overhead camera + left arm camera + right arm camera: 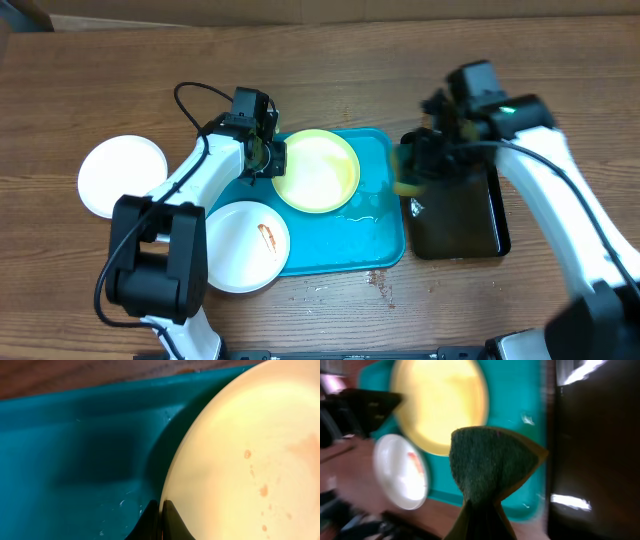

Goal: Clean dirty plates on tray and stack at the side
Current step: 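Return the sponge to the black water tray with the right gripper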

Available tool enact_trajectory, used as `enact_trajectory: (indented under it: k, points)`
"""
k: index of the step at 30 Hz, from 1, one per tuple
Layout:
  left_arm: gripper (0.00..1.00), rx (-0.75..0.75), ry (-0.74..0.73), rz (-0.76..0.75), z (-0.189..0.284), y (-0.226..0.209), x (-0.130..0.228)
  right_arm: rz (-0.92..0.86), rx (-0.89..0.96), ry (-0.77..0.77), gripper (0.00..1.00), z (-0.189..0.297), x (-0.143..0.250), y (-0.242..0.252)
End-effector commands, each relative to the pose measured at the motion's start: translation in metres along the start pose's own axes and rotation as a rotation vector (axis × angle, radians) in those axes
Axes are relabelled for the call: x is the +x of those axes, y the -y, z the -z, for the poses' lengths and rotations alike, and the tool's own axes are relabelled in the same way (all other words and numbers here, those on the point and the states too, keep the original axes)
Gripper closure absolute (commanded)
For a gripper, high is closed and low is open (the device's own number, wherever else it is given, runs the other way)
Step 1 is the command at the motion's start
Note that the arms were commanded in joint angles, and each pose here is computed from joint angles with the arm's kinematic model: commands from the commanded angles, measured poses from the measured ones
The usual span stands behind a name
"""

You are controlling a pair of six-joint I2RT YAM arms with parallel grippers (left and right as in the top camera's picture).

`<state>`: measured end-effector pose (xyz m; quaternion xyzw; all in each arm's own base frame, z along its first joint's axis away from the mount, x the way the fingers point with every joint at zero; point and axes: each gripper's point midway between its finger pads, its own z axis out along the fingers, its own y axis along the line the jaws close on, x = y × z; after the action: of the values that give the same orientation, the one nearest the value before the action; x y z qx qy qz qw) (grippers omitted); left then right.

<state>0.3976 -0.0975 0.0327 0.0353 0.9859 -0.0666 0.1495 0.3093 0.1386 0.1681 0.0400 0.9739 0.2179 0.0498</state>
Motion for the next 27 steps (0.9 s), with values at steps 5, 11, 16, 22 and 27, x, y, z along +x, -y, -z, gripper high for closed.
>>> enact_trajectory:
  k: [5,11,16,22,27]
  points:
    - [0.96,-0.200,0.280,-0.086,0.085,0.004,-0.047,-0.129,0.286,0.005,0.96,0.001,0.005,0.088]
    - [0.96,-0.444,0.480,-0.198,0.148,0.025,-0.059,-0.232,0.317,0.019,0.96,-0.018,0.008,0.130]
    - [0.96,-0.670,0.598,-0.357,0.184,0.058,-0.058,-0.230,0.312,0.050,0.96,-0.046,0.011,0.146]
    - [0.96,-0.864,0.680,-0.418,0.216,0.079,-0.046,-0.225,0.385,0.082,0.89,-0.071,0.021,0.175]
    - [0.96,-0.918,0.701,-0.458,0.226,0.091,-0.039,-0.230,0.390,0.072,0.59,-0.085,0.034,0.184]
